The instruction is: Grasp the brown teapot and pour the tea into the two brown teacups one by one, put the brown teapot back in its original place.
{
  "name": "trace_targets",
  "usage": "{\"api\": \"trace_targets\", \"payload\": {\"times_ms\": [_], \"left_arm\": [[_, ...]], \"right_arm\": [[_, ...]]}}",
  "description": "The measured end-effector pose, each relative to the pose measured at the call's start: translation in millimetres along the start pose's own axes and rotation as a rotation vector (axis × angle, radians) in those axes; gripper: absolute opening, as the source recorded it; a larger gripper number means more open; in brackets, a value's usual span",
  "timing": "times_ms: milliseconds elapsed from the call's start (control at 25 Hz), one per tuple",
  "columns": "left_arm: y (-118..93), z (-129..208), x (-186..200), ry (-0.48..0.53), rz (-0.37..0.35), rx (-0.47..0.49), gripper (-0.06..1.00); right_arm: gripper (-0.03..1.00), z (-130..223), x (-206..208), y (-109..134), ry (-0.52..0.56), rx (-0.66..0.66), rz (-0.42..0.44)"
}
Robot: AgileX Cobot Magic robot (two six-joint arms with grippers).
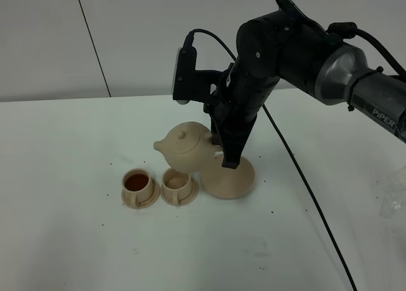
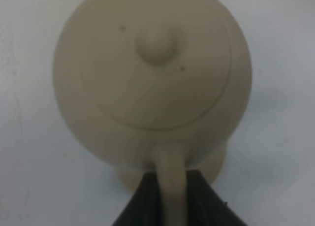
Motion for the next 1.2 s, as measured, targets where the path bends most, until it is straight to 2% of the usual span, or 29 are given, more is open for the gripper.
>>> {"api": "trace_targets", "payload": {"times_ms": [200,520,1200], "left_arm": [[0,0,0,0.0,0.0,0.0,0.33],[0,0,0,0.0,0.0,0.0,0.33],[0,0,0,0.0,0.0,0.0,0.33]], "right_arm": [[0.09,9,-6,9,0.015,-0.01,-0.009],[0.09,22,-10,17,0.03,-0.018,0.023],[0.09,25,-13,12,0.053,-0.014,0.074]]}}
Point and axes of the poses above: a point on each arm's last joint axis where the gripper is mounted, x pointing back along that axis away from the gripper, y along the wrist's bending axis when the last joint is at zero, z = x × y, the point moved 2 cm from there along -x, pointing out along that axis toward the gripper, and after that the axes turned 4 degrees about -x, right-handed, at the moved point
